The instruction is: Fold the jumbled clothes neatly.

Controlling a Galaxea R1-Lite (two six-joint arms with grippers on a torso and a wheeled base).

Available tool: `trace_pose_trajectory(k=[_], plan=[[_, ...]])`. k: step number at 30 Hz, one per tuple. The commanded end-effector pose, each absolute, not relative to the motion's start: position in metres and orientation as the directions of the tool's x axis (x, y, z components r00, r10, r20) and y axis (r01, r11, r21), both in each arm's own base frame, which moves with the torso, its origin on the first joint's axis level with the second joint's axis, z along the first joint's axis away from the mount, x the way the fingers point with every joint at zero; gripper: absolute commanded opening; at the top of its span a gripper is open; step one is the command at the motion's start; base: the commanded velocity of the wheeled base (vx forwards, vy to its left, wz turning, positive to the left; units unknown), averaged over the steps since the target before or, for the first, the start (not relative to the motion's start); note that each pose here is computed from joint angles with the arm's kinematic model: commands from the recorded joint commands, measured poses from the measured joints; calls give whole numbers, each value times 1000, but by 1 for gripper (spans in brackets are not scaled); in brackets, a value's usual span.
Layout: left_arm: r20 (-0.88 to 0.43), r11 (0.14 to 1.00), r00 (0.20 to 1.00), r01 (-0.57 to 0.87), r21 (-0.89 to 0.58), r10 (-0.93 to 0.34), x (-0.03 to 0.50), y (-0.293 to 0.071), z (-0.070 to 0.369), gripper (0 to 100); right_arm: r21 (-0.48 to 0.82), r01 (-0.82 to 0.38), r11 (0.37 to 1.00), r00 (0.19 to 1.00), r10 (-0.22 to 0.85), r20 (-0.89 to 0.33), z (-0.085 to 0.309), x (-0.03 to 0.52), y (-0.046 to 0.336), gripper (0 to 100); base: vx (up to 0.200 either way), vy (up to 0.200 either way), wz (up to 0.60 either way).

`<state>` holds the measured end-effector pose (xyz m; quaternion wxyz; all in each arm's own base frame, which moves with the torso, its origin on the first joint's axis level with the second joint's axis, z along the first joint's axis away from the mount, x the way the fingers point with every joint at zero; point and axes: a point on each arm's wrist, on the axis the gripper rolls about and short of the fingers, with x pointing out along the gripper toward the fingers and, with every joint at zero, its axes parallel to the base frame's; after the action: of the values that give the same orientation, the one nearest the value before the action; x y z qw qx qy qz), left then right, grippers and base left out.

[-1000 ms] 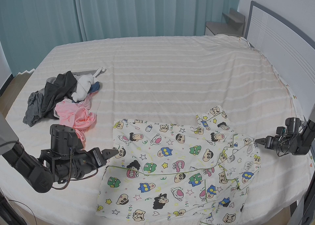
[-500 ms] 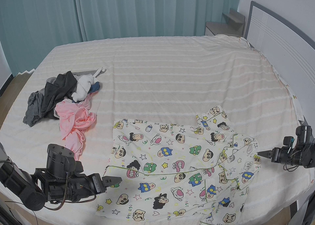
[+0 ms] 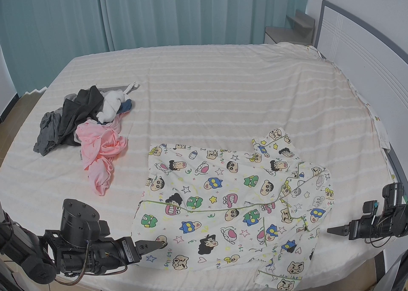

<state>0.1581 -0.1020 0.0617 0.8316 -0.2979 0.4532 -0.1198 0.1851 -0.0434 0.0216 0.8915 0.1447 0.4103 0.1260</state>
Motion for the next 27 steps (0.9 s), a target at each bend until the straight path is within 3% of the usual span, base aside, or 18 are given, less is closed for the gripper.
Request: trace_pose_trajectory(k=[1, 8, 12, 16, 27], plan=[[-682, 793, 560, -70, -605, -471, 154, -100, 62, 100, 366, -127, 922, 580, 368, -727, 12, 179, -38, 100, -200, 0, 0], [-637, 775, 601, -46, -631, -483, 145, -94, 73, 100, 361, -207, 909, 540, 414, -733, 6, 186, -25, 100, -200, 0, 0], [-612, 764, 620, -31, -645, -491, 139, -90, 78, 100, 386, -258, 886, 461, 464, -757, -7, 191, -9, 100, 0, 0, 0], [-614, 764, 617, -32, -645, -492, 136, -88, 77, 100, 409, -286, 867, 441, 497, -747, -13, 208, 7, 100, 0, 0, 0], [-620, 765, 614, -40, -642, -488, 135, -87, 76, 100, 393, -186, 900, 501, 431, -751, -35, 254, 27, 100, 0, 0, 0]])
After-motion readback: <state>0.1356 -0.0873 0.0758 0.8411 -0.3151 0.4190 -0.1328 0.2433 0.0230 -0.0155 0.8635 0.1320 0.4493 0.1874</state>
